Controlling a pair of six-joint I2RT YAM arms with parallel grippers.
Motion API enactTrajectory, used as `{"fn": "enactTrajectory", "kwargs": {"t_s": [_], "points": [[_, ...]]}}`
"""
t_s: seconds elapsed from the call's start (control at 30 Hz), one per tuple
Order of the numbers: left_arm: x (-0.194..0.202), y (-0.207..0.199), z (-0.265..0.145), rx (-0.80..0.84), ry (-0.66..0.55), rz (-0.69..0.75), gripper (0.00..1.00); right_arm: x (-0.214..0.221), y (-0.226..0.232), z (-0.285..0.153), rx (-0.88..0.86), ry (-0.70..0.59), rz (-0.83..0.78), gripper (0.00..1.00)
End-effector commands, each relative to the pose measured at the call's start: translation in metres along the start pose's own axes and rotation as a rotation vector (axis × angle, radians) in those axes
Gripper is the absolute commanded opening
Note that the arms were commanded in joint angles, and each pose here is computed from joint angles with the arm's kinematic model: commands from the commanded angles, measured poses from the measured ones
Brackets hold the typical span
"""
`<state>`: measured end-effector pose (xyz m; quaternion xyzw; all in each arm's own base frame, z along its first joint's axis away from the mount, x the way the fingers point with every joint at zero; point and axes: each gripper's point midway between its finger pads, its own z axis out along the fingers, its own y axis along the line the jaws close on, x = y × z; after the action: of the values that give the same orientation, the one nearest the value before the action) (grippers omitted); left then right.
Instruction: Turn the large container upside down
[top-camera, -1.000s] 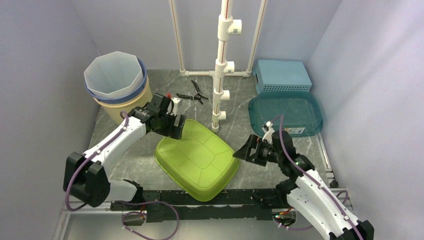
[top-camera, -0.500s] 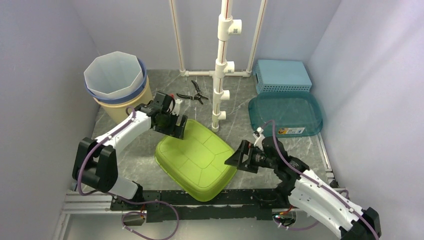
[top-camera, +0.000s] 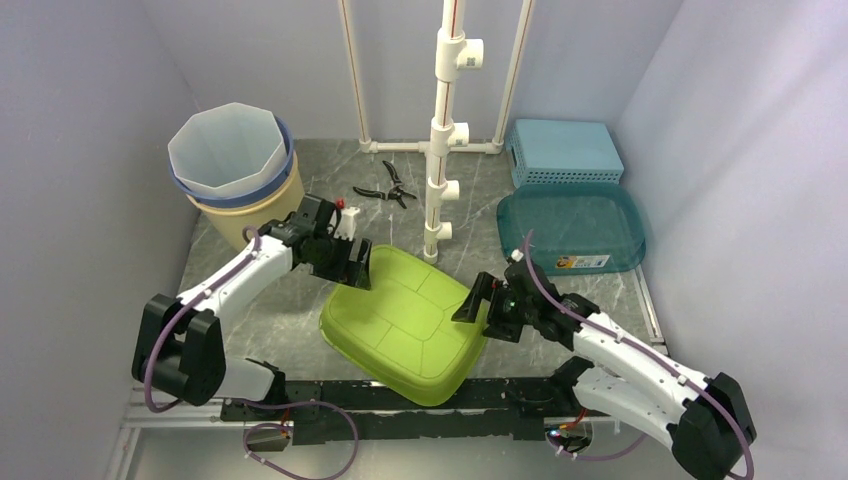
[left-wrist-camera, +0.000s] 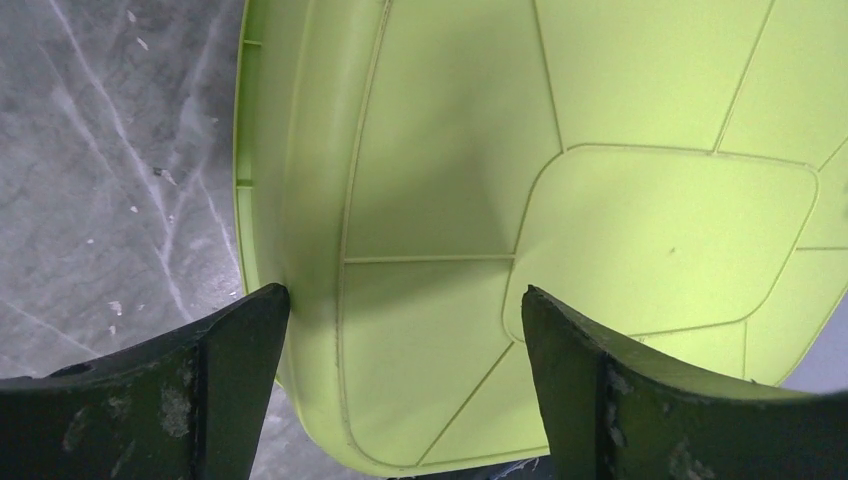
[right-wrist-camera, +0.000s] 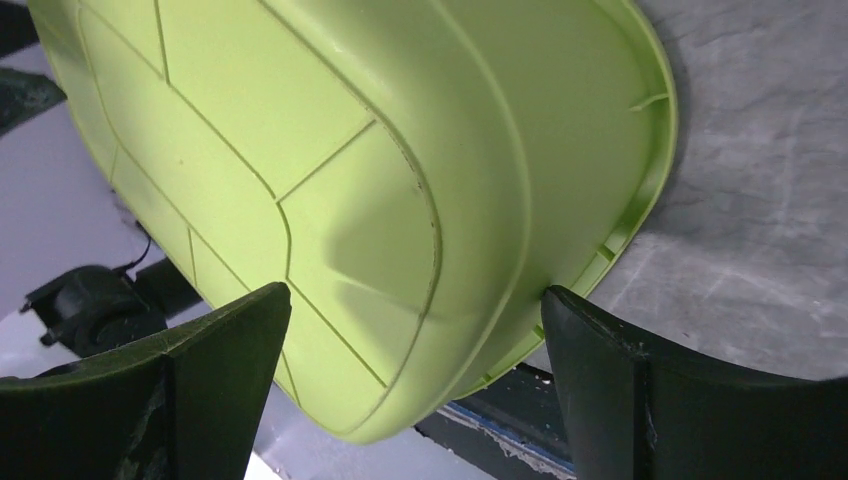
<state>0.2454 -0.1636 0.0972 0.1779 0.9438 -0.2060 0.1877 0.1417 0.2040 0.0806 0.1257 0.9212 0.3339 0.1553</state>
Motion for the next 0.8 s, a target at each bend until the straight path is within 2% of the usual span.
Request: {"fn": "enactTrajectory", "kwargs": {"t_s": [0.0, 0.23, 0.63, 0.77], "points": [[0.013, -0.045, -0.001, 0.237, 0.0, -0.08, 0.89, -0.039, 0.046, -0.013, -0.082, -0.14, -0.016, 1.0], [0.026, -0.068, 0.0, 0.355, -0.035, -0.208, 0.84, -0.057, 0.053, -0.013, -0.068, -0.144, -0.046, 1.0], [0.053, -0.119, 0.0, 0.386, -0.019, -0.188, 0.83, -0.09, 0.046, -0.02, -0.102, -0.157, -0.031, 1.0], [0.058, -0.137, 0.004, 0.385, -0.027, -0.172, 0.83, -0.095, 0.051, -0.019, -0.188, -0.15, -0.062, 1.0]]}}
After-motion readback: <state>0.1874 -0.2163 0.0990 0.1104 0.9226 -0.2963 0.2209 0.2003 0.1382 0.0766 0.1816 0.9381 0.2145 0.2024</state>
